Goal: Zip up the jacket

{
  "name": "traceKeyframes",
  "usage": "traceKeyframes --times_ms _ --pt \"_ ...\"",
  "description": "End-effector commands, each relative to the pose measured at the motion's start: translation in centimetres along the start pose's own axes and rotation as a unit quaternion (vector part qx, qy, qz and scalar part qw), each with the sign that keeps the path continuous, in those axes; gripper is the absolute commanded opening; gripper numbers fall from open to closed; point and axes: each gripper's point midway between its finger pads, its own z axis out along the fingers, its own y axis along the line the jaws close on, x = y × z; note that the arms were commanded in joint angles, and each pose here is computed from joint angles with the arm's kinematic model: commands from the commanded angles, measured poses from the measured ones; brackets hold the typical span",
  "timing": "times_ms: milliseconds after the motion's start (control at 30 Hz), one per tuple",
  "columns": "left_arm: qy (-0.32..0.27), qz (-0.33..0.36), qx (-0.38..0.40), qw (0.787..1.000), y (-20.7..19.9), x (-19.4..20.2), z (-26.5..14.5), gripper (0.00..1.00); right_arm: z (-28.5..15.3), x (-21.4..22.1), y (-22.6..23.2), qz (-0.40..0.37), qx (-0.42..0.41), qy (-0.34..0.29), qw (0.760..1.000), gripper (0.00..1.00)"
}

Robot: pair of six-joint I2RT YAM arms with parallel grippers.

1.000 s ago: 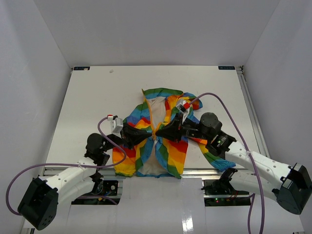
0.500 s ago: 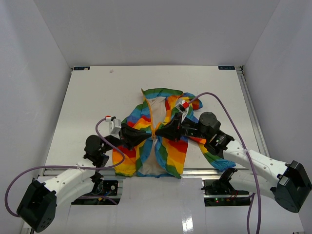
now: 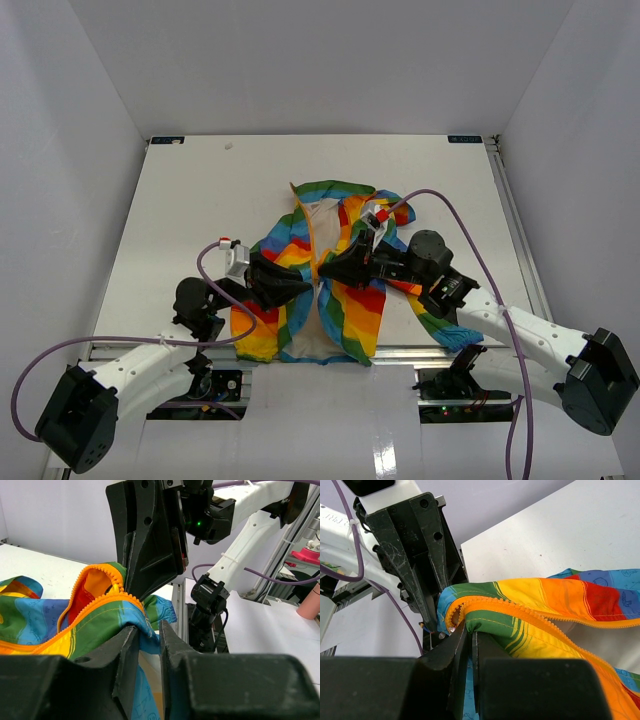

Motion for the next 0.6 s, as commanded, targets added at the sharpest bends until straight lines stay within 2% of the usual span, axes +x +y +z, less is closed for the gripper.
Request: traceKeyframes --times_ms 0,167,233,300,367,567 --pt "0.002 0.003 0.018 1.0 -0.6 -0.1 0.2 0.33 0.0 -2.0 1.0 -0.022 -0.019 -0.034 0.999 0.08" --pt "0.005 0.003 0.013 1.0 -0.3 0.1 0.3 0.32 0.0 -1.9 1.0 -0.02 -0.021 -0.033 0.999 0.08" --pt "0.009 0.003 0.011 1.0 -0.1 0.2 0.3 0.24 0.0 -1.8 1.2 -0.019 -0.026 -0.031 0.999 0.08" --pt "0.014 0.001 0.011 1.0 0.0 0.3 0.4 0.06 0.0 -1.6 1.4 -0.017 -0.033 -0.027 0.999 0.08" --pt "0.017 -0.001 0.009 1.0 0.2 0.4 0.5 0.0 0.1 -1.6 1.3 -0.018 -0.032 -0.024 0.999 0.08" --pt "0.03 -0.011 0.013 0.999 0.3 1.0 0.7 0.0 0.1 -2.7 1.4 -0.031 -0.023 -0.019 0.999 0.08"
